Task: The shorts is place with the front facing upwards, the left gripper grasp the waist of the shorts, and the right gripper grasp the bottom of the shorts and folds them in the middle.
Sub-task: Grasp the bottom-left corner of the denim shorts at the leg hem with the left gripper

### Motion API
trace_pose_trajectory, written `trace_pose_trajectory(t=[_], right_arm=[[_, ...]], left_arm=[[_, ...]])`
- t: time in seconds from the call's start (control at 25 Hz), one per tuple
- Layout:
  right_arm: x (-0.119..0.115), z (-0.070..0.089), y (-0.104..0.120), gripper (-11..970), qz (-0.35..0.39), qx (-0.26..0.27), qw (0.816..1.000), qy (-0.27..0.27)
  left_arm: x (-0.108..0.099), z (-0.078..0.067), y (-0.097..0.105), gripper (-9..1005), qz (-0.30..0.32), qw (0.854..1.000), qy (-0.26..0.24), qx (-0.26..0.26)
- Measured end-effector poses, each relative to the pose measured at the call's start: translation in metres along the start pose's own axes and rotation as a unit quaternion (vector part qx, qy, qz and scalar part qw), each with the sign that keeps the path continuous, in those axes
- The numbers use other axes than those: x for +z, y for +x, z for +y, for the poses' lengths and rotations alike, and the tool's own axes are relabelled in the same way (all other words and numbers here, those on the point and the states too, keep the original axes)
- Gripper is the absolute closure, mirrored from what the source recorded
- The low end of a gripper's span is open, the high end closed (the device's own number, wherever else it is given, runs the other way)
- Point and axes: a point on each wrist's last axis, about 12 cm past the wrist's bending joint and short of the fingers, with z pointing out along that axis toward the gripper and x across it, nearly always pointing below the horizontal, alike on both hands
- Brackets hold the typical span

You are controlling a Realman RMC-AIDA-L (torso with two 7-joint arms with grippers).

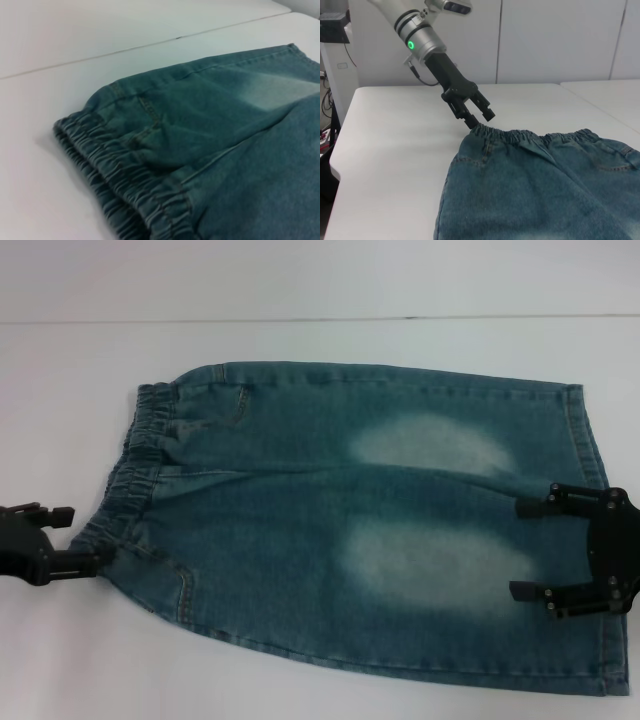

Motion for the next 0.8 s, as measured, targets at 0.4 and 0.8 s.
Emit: trace_pose_trajectory(t=[0.4, 0.8], right_arm=[[0.003, -0.001, -0.0014, 27, 0.0, -0.003, 1.0, -0.002], [0.0048, -0.0005, -0.0002, 27, 0.003, -0.002, 1.0, -0.002]], left_arm=[[-0.0014, -0.0003, 0.0074, 144, 0.005, 1.0, -0.006, -0.005], [0.0053, -0.001, 0.0073, 145, 0.011, 1.0, -0.003, -0.001]])
